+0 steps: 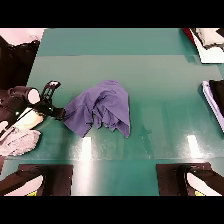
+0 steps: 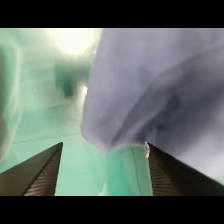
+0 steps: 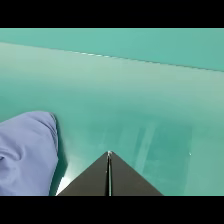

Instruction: Fold the shirts.

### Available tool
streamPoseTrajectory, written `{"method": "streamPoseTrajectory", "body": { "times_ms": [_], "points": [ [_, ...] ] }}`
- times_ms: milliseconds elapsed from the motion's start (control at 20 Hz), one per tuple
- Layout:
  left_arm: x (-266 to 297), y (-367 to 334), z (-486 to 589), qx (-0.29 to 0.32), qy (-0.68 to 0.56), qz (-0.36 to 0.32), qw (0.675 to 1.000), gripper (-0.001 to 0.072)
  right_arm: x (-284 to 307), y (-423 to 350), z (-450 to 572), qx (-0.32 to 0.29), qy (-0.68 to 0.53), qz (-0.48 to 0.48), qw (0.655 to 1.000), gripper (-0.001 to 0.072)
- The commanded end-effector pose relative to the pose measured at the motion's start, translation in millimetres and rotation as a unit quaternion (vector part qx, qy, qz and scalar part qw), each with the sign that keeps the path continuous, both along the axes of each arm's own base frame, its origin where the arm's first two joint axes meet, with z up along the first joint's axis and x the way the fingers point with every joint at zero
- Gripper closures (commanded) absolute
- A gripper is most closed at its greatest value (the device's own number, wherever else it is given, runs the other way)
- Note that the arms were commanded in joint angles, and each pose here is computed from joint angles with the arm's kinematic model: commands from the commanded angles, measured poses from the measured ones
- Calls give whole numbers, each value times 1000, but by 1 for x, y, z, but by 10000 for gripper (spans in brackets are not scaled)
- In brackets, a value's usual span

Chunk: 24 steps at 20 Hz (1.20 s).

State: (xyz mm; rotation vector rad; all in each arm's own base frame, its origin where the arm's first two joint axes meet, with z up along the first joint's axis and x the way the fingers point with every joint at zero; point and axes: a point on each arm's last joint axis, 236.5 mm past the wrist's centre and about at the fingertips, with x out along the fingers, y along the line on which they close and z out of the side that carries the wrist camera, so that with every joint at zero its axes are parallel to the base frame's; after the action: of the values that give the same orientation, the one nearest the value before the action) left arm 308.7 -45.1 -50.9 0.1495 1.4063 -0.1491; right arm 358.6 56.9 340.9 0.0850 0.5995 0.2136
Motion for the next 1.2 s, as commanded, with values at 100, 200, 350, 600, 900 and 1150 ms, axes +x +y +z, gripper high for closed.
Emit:
{"method": "streamPoseTrajectory", "body": {
  "times_ms": [100, 200, 350, 600, 900, 1150],
  "points": [
    [2, -8, -29, -15, 27, 14, 999, 95, -6, 0, -8, -4, 20, 3, 1000, 692],
    [5, -9, -28, -17, 21, 15, 1000, 97, -6, 0, -9, -4, 22, 3, 1000, 692],
    [5, -9, -28, -16, 22, 15, 1000, 674, -7, 0, -9, -4, 23, 3, 1000, 692],
    [21, -9, 34, -11, -8, -14, 1000, 680, -17, 30, -72, 26, 156, 65, 985, 691],
    [56, -14, 177, -35, -189, -21, 981, 679, -60, 107, -250, 128, 405, 168, 890, 120],
    [52, -14, 188, -36, -193, -22, 980, 679, -97, 169, -358, 133, 430, 174, 876, 120]
  ]
}}
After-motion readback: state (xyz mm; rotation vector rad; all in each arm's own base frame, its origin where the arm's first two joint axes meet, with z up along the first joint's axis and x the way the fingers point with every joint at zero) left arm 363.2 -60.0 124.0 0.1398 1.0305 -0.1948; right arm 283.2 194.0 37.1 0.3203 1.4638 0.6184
